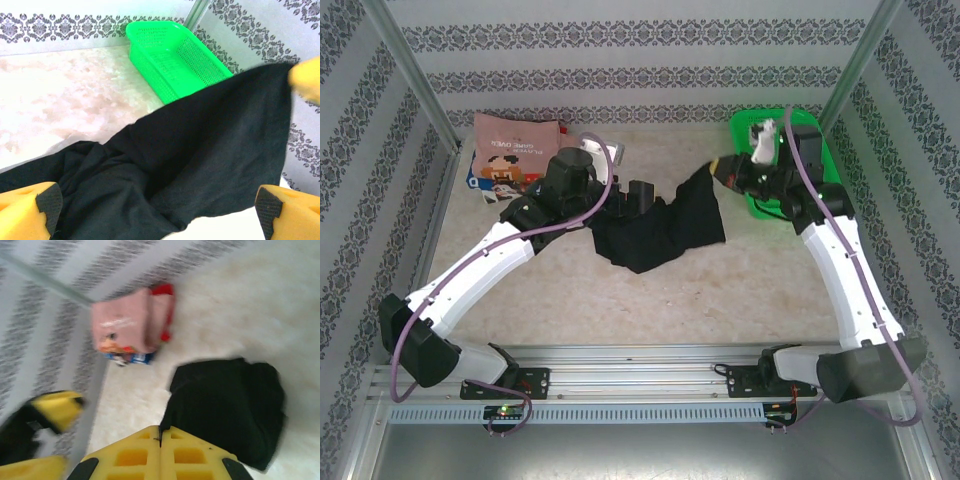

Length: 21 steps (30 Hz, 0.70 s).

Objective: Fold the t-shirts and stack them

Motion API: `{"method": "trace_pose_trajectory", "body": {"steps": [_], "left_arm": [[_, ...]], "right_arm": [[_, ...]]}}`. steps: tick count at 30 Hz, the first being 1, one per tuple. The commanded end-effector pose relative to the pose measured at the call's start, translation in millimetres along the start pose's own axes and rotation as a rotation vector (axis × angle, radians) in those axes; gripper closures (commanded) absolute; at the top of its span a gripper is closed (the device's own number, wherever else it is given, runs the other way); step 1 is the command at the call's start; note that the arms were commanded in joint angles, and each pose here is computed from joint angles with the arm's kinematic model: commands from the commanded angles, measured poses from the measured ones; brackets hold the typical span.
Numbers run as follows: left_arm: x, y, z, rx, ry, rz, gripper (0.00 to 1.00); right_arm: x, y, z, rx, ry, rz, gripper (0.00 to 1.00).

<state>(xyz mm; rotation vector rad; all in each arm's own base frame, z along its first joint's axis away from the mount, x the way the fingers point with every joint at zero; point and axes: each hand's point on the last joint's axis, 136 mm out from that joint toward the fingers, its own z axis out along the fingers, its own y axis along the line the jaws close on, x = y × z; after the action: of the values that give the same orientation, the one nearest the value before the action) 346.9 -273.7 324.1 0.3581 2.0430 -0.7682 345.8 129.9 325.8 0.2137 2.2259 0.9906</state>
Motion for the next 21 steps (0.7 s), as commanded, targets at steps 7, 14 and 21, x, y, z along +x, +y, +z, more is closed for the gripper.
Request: {"method": "trace_pose_trajectory", "body": {"steps": [7, 14, 21], "left_arm": [[33, 13, -4, -0.054, 0.074, -0.026, 0.0], [68, 18, 8, -0.074, 0.182, -0.028, 0.0], [95, 20, 15, -0.058, 0.242, -0.066, 0.0]], "right_arm": [[68, -141, -19, 0.435, 0.141, 0.197, 1.0], [100, -210, -54, 0.758, 0.165, 0.28, 1.0], [117, -239, -61, 0.841, 0.141, 0.315, 1.0]]}}
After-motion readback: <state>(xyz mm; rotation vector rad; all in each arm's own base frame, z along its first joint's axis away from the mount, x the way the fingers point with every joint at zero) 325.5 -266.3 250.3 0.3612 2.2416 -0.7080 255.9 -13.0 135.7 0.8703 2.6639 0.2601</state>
